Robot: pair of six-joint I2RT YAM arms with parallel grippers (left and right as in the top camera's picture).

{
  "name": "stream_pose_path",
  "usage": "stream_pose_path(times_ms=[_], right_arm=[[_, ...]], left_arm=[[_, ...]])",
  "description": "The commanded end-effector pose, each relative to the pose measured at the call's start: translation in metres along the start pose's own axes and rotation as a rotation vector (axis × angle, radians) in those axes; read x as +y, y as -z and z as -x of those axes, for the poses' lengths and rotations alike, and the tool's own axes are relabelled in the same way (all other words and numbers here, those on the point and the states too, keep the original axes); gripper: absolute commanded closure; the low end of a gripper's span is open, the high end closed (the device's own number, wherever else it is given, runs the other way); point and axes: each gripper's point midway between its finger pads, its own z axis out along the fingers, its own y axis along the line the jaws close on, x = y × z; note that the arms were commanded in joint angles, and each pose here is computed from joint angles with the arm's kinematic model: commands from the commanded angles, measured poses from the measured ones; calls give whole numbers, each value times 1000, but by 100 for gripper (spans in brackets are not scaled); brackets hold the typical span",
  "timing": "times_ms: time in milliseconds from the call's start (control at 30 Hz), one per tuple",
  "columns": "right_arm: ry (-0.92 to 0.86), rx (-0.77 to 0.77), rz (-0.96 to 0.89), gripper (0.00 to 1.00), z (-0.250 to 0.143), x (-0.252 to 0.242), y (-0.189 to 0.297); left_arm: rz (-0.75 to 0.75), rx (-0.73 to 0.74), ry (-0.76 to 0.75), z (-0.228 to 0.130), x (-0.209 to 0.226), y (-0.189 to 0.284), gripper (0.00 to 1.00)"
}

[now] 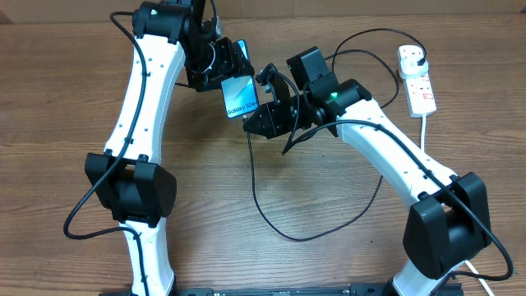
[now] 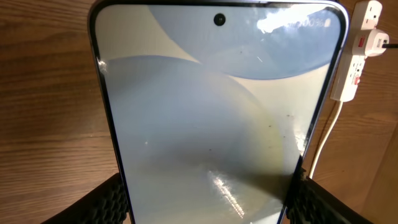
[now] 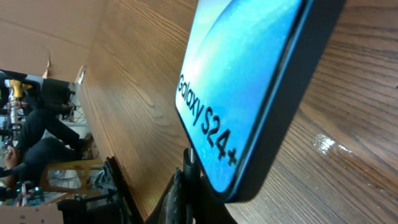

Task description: Plug charger to phone and switch on socket

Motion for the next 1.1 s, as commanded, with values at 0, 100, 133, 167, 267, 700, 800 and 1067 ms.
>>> stream_pose_path(times_ms=[0,100,133,167,267,700,800,1067], right_arm=[[10,-3,-21,96,0,-5,-3],[11,-6,-29,96,1,-7,-3],[10,-5,-29,96,0,-7,-3],[10,-5,-29,96,0,-7,-3],[10,-6,-29,96,0,-6,-3],[13,-6,-27,96,1,-6,-3],[13,-6,-27,96,1,-6,-3],[12,-9,-27,96,1,-5,-3]], left_arm=[[-53,-44,-68,1,-15,26,96],[-51,-41,-81,0,-15,26,96],[-51,-41,-80,0,-14,26,96],[-51,-42,-79,0,-14,26,96],[-51,-42,-78,0,-14,26,96],[-81,-37,-81,0,-19,27,96],[-86,-34,-81,-1,-20,27,96],[-94,-31,-82,-1,-21,27,96]])
